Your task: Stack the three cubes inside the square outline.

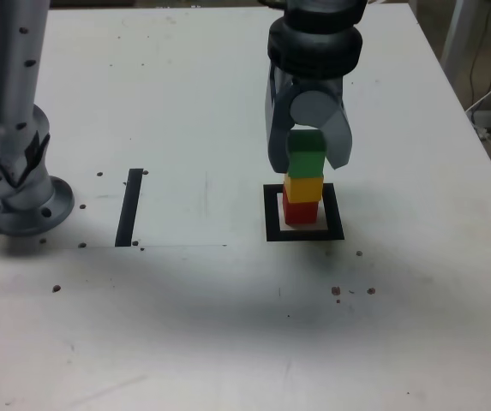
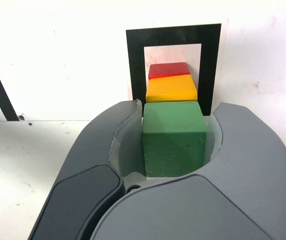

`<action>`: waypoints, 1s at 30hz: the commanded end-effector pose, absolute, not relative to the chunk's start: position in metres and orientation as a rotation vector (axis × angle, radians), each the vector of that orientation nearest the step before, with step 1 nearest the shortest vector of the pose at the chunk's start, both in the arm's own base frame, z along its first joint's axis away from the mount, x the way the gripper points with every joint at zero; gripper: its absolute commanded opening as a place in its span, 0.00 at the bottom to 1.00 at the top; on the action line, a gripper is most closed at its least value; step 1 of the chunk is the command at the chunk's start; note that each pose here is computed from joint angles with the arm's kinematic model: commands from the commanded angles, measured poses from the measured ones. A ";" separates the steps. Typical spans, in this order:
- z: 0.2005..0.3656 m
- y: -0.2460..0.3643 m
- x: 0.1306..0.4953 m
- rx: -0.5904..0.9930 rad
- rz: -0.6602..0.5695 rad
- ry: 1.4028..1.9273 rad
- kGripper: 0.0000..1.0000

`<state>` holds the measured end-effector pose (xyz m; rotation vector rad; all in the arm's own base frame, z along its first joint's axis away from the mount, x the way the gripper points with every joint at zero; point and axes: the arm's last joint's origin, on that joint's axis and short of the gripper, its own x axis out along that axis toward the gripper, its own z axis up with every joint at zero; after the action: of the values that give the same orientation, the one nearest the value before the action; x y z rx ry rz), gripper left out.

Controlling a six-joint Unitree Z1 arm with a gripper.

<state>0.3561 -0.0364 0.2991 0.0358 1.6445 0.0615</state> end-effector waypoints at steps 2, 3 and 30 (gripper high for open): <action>0.299 -0.035 0.356 0.037 0.064 1.647 0.41; 0.299 -0.035 0.356 0.037 0.065 1.649 0.43; 0.316 -0.034 0.339 0.030 0.059 1.638 0.99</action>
<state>0.3440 -0.0347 0.3086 0.0329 1.6553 0.0607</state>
